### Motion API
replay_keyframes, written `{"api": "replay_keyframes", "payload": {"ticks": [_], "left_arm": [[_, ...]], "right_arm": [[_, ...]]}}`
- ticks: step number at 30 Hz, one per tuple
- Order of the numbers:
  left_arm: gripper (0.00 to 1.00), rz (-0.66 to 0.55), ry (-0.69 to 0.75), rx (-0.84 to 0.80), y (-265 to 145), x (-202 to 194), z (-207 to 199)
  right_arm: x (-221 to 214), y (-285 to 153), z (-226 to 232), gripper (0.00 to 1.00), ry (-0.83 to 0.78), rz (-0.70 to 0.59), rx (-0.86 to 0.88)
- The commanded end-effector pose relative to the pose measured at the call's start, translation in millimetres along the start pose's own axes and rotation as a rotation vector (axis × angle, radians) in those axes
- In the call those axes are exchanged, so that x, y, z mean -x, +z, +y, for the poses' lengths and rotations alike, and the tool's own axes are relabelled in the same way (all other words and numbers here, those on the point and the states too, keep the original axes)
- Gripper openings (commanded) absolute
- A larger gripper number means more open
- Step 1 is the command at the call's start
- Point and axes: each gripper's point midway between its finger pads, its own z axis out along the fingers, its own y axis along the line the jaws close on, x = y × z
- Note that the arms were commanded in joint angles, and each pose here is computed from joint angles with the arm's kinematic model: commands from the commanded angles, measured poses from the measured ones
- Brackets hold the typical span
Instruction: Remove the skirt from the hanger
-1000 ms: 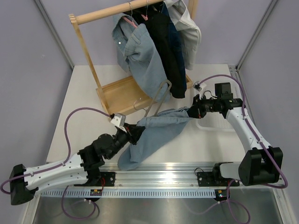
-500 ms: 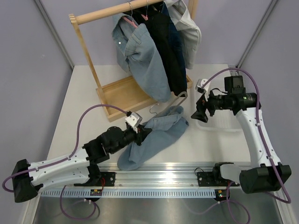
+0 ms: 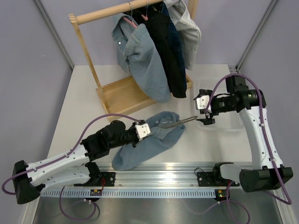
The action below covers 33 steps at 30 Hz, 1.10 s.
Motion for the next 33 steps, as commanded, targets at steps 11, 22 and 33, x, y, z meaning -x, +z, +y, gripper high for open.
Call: {"api": "replay_keyframes", "payload": {"ticks": [11,22,33], "left_arm": [[0.0,-0.109,0.157,0.007,-0.4,56.8,25.8],[0.0,-0.159,0.158,-0.001,-10.9,65.2,24.1],[0.0,-0.187,0.137,0.005,-22.7,64.3,28.5]], "right_arm": [[25.0,38.2,94.7,0.88,0.196,-0.067,0.373],[-0.7,57.3,68.5,0.58,0.283,0.034,0.268],[-22.0,62.7,59.4,0.34,0.291,0.113,0.203]]}}
